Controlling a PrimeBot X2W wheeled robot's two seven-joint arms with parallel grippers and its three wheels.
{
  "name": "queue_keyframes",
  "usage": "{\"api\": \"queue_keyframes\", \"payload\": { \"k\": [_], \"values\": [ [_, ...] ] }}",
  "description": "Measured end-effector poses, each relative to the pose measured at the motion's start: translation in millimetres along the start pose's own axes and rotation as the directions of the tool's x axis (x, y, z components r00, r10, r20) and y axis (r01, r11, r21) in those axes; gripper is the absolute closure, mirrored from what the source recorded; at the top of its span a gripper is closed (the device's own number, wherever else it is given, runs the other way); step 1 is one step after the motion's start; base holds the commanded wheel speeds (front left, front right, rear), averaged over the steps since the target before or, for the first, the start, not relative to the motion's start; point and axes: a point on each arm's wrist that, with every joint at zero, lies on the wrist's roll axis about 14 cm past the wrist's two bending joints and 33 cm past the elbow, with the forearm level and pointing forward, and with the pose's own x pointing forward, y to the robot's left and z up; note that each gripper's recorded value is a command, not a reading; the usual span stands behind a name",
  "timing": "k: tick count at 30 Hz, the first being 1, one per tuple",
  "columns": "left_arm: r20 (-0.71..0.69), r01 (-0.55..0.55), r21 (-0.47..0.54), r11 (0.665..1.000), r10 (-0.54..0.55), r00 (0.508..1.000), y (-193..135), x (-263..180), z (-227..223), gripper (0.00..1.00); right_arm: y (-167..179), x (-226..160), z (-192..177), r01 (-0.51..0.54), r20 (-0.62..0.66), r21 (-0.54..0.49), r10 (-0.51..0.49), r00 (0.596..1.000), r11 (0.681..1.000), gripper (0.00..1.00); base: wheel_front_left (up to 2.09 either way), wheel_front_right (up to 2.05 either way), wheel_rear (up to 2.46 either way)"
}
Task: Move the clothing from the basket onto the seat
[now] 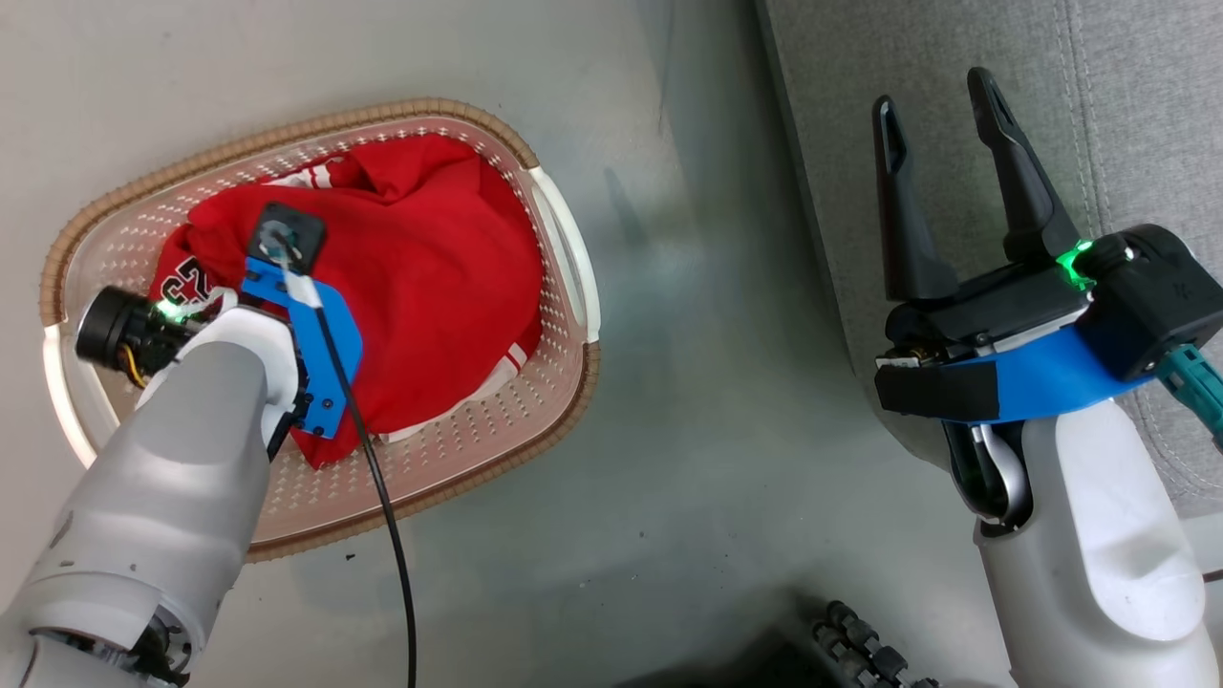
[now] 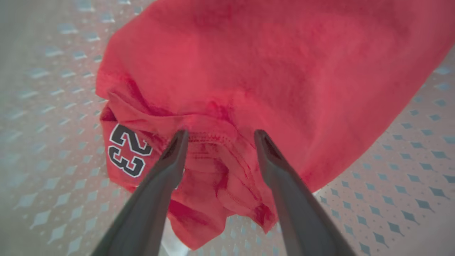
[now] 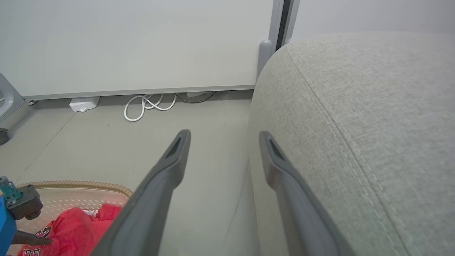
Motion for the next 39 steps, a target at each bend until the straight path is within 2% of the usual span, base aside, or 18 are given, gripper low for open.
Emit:
{"api": "queue_keyframes", "payload": {
  "k": [3, 6, 11, 30, 31, 32, 39],
  "values": [
    [-0.043, 0.011, -0.063, 0.998, -0.014, 0.999, -2, 3, -10, 0.0, 1, 1, -3, -0.004, -0.005, 0.003, 0.004, 1.0, 1.0, 0.0, 0.0, 0.0, 0.0],
    [-0.078, 0.011, -0.083, 0.997, -0.017, 0.997, -2, 6, -18, 0.0, 3, 2, -6, -0.01, -0.009, 0.006, 0.01, 1.0, 1.0, 0.0, 0.0, 0.0, 0.0],
    [-0.08, 0.027, -0.157, 0.987, -0.04, 0.996, -6, 12, -22, 0.0, 5, 5, -11, -0.016, -0.014, 0.008, 0.016, 1.0, 1.0, 0.0, 0.0, 0.0, 0.0],
    [-0.071, 0.104, -0.127, 0.986, -0.114, 0.991, -28, 39, -26, 0.0, 3, 9, -35, -0.015, -0.058, 0.014, 0.015, 0.998, 1.0, 0.0, 0.0, 0.0, 0.0],
    [-0.06, 0.107, -0.122, 0.987, -0.115, 0.992, -29, 40, -24, 0.66, 3, 10, -35, -0.015, -0.057, 0.013, 0.016, 0.998, 1.0, 0.0, 0.0, 0.0, 0.0],
    [-0.05, 0.109, -0.121, 0.987, -0.116, 0.992, -29, 41, -22, 1.0, 3, 10, -35, -0.016, -0.057, 0.013, 0.017, 0.998, 1.0, 0.0, 0.0, 0.0, 0.0],
    [-0.01, 0.124, -0.105, 0.987, -0.126, 0.992, -34, 36, -11, 1.0, 4, 10, -32, -0.018, -0.054, 0.018, 0.019, 0.998, 1.0, 0.0, 0.0, 0.0, 0.0]
  ]
}}
